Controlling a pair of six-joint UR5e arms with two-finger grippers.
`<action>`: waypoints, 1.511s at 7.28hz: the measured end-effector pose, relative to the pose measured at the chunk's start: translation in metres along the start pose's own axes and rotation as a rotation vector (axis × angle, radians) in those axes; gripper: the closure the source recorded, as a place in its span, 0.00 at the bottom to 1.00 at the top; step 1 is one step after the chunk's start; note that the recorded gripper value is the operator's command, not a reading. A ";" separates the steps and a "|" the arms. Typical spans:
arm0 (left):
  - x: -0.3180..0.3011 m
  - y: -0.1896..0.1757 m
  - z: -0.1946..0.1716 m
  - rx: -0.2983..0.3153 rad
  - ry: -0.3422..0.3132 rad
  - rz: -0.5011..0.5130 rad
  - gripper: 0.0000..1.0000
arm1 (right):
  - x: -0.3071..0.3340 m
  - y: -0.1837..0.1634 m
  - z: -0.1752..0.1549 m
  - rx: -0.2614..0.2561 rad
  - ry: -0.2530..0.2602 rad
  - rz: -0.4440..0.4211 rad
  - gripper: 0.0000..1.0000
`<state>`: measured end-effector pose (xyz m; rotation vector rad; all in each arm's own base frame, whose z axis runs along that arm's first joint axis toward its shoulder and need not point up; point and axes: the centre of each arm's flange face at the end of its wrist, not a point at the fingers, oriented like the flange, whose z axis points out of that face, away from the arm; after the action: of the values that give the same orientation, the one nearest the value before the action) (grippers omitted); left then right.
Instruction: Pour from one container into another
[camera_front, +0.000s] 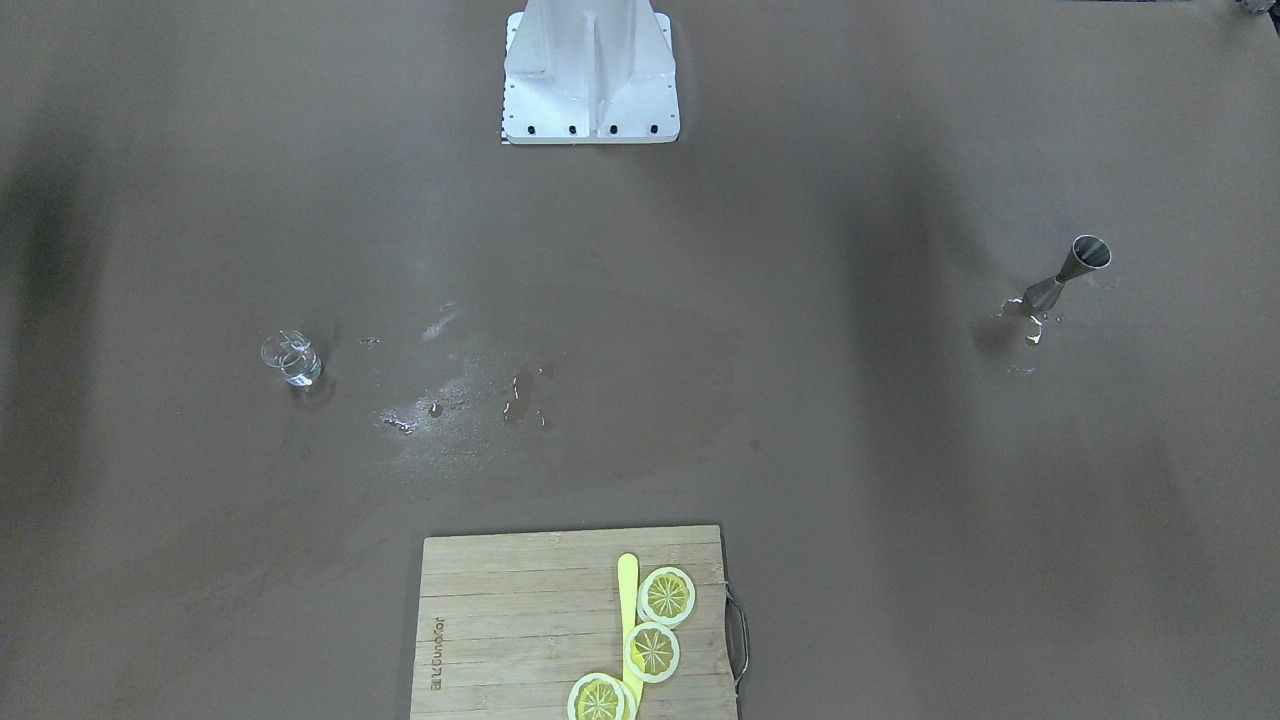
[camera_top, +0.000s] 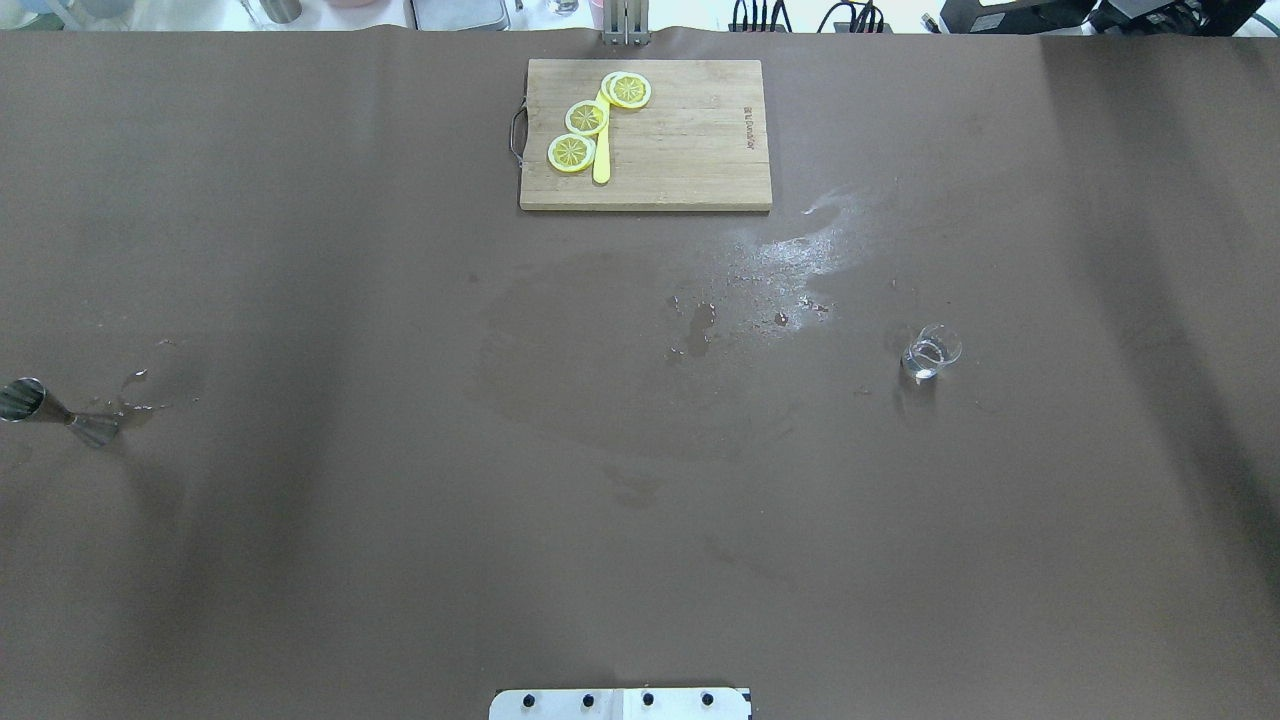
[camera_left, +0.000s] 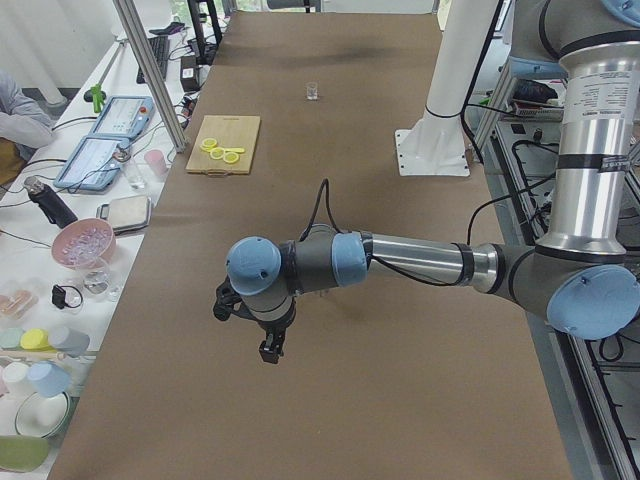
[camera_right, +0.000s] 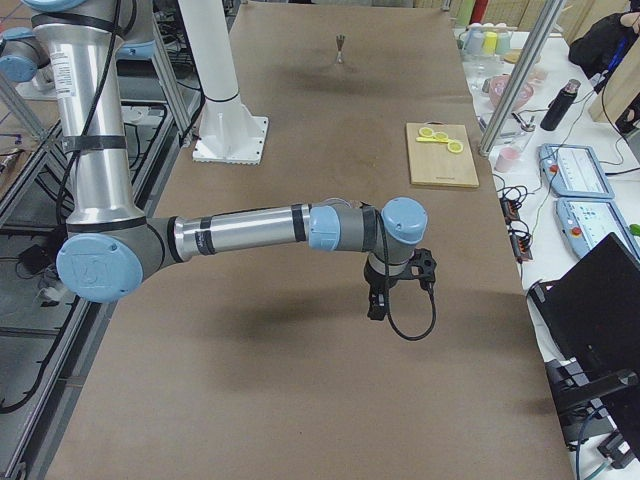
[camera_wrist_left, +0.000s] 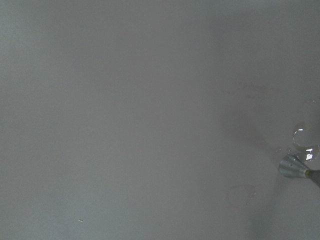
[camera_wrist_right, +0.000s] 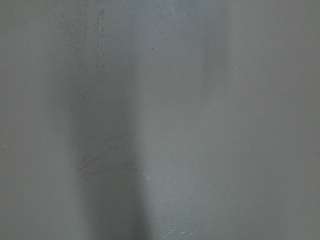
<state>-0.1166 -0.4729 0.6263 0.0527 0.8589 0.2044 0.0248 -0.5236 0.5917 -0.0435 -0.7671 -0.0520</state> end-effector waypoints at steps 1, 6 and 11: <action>0.000 0.000 0.000 -0.002 -0.005 0.001 0.02 | 0.000 0.000 0.000 0.000 0.000 0.000 0.00; -0.001 0.000 -0.001 -0.007 -0.019 0.001 0.02 | 0.000 0.000 0.000 0.000 0.000 0.000 0.00; -0.001 0.000 0.000 -0.008 -0.018 0.002 0.02 | 0.000 0.000 0.000 0.000 -0.002 0.000 0.00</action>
<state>-0.1173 -0.4734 0.6266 0.0479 0.8396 0.2087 0.0247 -0.5236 0.5918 -0.0440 -0.7686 -0.0518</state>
